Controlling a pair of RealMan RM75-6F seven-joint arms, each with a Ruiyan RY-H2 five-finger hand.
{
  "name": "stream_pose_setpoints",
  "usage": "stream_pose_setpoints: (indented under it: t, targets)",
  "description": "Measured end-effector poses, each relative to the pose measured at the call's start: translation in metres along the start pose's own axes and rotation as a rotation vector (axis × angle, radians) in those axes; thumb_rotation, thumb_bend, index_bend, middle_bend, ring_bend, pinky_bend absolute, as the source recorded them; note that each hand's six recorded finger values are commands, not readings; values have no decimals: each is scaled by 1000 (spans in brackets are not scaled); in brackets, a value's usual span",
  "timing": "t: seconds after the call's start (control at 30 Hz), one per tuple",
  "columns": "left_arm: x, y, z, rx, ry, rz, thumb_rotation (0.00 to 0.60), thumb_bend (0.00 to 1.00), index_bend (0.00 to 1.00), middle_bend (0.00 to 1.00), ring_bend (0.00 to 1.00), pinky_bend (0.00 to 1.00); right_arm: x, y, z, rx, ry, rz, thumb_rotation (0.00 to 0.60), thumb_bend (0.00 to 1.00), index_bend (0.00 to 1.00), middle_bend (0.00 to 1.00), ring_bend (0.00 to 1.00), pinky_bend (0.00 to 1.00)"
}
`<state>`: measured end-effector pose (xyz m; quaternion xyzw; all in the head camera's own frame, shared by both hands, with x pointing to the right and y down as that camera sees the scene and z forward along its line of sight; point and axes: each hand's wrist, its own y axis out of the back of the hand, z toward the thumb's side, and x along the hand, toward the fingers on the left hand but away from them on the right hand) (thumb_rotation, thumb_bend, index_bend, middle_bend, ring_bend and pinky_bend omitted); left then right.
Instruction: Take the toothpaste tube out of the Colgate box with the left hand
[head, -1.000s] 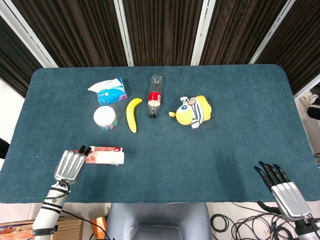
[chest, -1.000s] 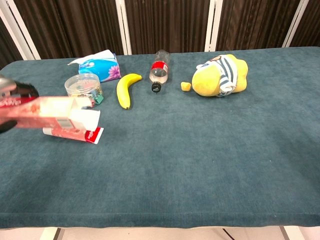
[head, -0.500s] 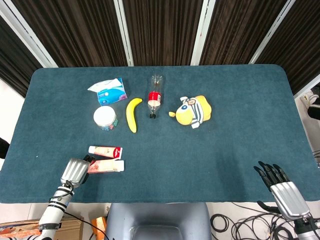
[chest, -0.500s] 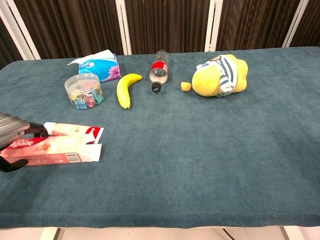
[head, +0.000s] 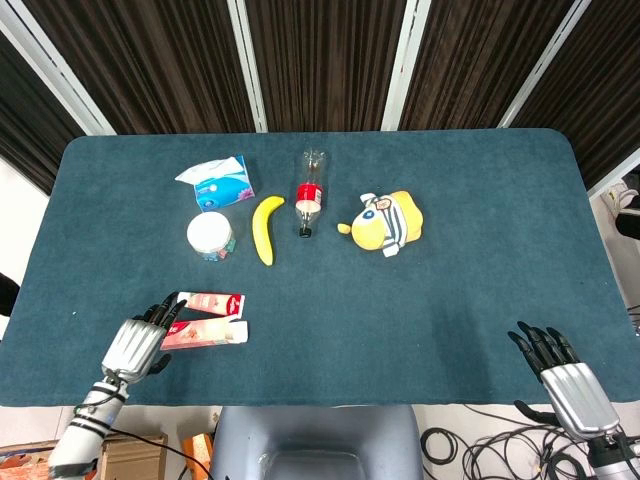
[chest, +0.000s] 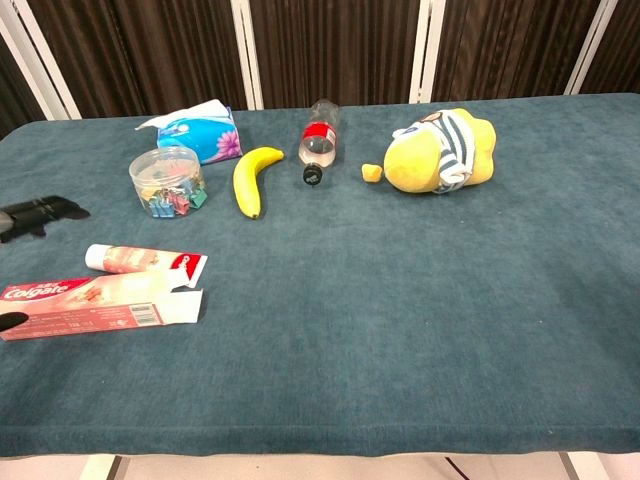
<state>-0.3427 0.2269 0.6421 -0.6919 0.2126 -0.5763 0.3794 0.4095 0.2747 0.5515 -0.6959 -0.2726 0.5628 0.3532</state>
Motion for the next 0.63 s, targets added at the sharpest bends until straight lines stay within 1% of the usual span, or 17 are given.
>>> stream_pose_setpoints:
  t: [0.07, 0.13, 0.2, 0.27, 0.37, 0.4, 0.5, 0.63]
  targets:
    - [-13, 8, -3, -59, -35, 45, 600, 253, 0, 0, 0, 231, 1, 3, 0, -7, 0, -16, 600, 95, 30, 0, 46, 67]
    - [-27, 14, -7, -83, -66, 98, 600, 269, 0, 0, 0, 212, 2, 6, 0, -13, -2, -40, 600, 95, 30, 0, 46, 67]
    - [-44, 20, -16, -70, -83, 168, 600, 286, 0, 0, 0, 204, 3, 9, 0, -18, -3, -63, 600, 95, 30, 0, 46, 67]
    - [-63, 20, -32, -43, -63, 222, 600, 299, 0, 0, 0, 200, 4, 11, 0, -22, -5, -85, 600, 96, 30, 0, 46, 67]
    - [-87, 13, -55, -40, -6, 234, 600, 298, 0, 0, 0, 206, 5, 11, 0, -23, -10, -104, 600, 95, 30, 0, 46, 67]
    - [-89, 12, -59, -49, 8, 235, 600, 298, 0, 0, 0, 208, 4, 11, 0, -22, -12, -108, 600, 95, 30, 0, 46, 67]
    - [-93, 13, -61, -60, 39, 247, 600, 300, 0, 0, 0, 209, 5, 10, 0, -17, -17, -113, 600, 95, 30, 0, 45, 67]
    - [-96, 12, -61, -25, 56, 247, 600, 302, 0, 0, 0, 211, 5, 10, 1, -16, -13, -113, 600, 95, 30, 0, 46, 67]
